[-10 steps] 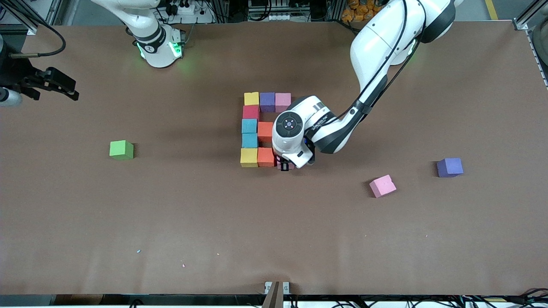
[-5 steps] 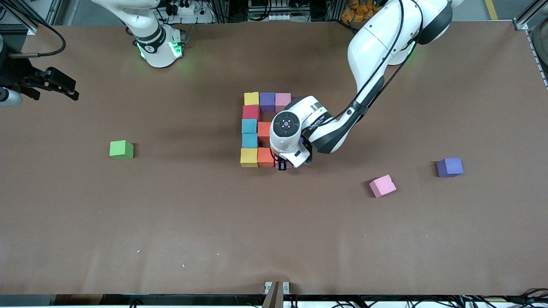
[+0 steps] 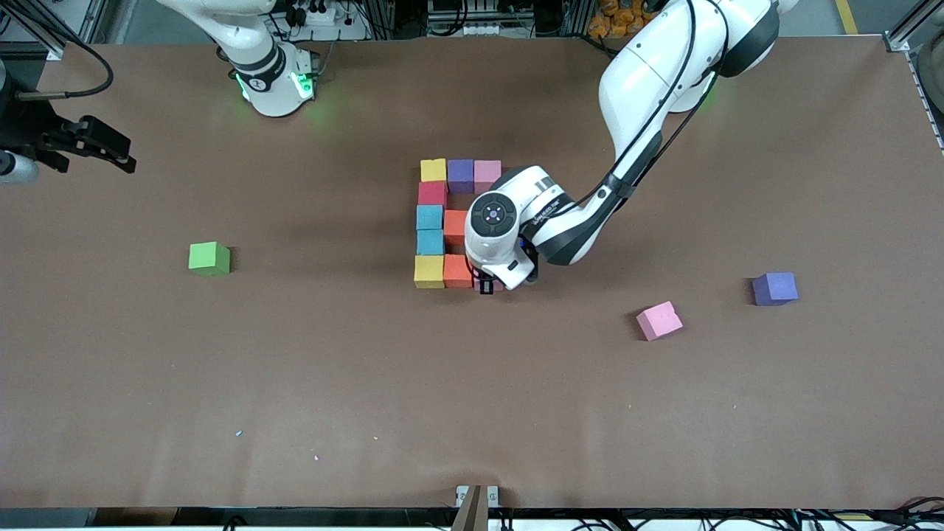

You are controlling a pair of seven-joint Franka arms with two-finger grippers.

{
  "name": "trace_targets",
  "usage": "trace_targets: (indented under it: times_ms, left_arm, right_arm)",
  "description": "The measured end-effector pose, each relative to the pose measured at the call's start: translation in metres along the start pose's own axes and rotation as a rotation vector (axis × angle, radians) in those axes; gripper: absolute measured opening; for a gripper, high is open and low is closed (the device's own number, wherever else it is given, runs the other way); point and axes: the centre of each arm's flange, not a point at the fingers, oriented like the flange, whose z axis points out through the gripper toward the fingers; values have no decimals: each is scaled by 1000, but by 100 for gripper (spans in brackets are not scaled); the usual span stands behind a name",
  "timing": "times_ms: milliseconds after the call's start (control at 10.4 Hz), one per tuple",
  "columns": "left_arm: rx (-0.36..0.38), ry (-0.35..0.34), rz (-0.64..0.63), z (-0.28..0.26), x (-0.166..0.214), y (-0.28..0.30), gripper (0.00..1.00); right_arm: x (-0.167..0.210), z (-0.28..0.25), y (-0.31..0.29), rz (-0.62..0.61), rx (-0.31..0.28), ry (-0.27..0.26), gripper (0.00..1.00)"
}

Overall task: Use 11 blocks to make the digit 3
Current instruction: 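Lower the light pink cube beside the orange cube with the left gripper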

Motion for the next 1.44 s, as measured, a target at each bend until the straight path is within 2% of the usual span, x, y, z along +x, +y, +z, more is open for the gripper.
trace_targets:
  times_ms: [576, 767, 1055, 1439]
  left_arm:
    - [-1, -2, -1, 0, 0, 1, 56]
    - [1, -2, 2, 3, 0, 1, 65]
    - [0, -4, 2, 3, -1, 1, 100]
    - [-19, -15, 6, -24, -7, 3, 100]
  right_arm:
    - [0, 0, 0, 0, 0, -2, 100]
    - [0, 0, 0, 0, 0, -4, 100]
    - [-1, 0, 0, -1, 0, -5, 100]
    - [-1, 1, 0, -1, 0, -7, 100]
